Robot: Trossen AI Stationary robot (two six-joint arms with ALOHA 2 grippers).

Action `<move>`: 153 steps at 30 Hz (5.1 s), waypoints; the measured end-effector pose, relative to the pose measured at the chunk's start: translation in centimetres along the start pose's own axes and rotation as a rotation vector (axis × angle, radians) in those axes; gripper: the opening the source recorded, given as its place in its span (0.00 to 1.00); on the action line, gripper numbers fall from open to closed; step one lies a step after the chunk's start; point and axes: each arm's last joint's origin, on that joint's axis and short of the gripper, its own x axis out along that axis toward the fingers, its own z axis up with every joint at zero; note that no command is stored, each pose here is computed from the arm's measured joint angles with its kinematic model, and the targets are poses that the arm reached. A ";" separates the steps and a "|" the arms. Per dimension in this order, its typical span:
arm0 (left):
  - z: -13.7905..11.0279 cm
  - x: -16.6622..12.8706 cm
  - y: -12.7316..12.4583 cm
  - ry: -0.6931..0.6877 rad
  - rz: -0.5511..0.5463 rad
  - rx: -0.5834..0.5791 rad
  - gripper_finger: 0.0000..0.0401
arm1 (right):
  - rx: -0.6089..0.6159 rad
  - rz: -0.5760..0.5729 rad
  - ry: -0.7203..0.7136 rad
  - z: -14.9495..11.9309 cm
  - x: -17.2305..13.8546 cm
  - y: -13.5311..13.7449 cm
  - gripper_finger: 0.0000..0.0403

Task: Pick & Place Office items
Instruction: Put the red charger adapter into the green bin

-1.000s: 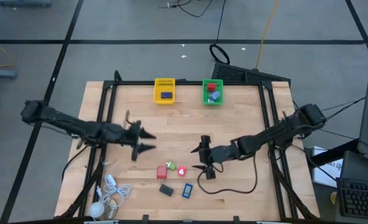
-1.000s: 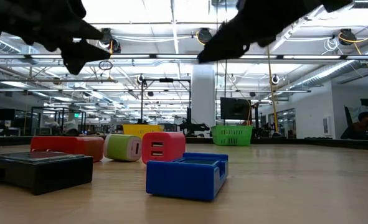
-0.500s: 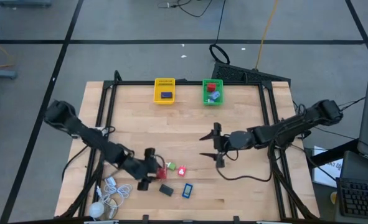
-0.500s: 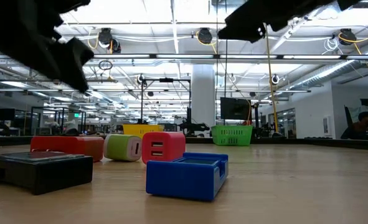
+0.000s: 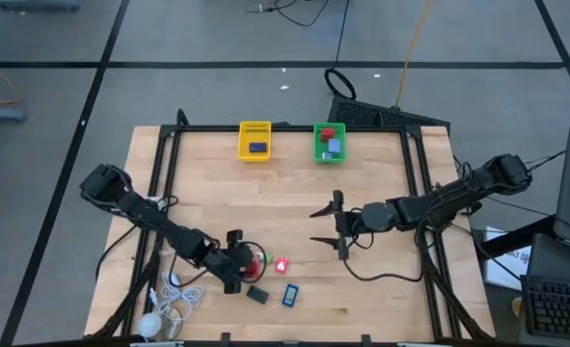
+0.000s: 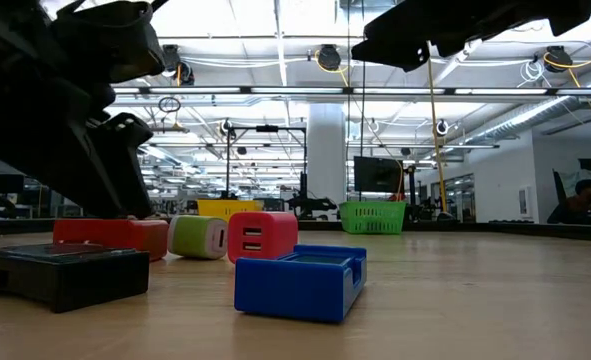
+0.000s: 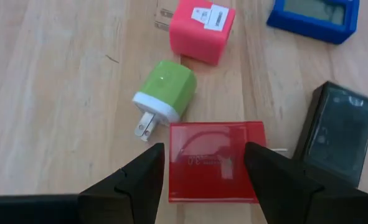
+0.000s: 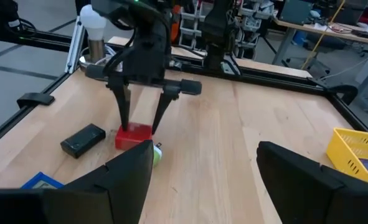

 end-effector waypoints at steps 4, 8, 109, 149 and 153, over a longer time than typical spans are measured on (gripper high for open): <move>-0.1 0.2 -0.1 0.008 -0.009 -0.009 0.56 | 0.000 0.000 0.001 0.0 0.0 0.0 0.68; -0.2 0.2 -0.1 0.013 -0.008 -0.018 0.61 | 0.002 0.000 0.001 0.0 0.0 0.0 0.69; 8.6 -3.8 8.6 -0.353 0.644 0.576 0.66 | 0.463 -0.032 -0.219 -3.0 10.6 -7.6 0.41; -4.6 -14.1 13.4 -0.950 0.363 0.050 0.97 | 0.287 -0.555 0.133 0.2 1.1 -14.8 0.28; -5.7 -14.2 14.0 -0.998 0.405 -0.055 0.97 | 0.365 -0.659 0.162 -0.8 -0.1 -17.6 0.28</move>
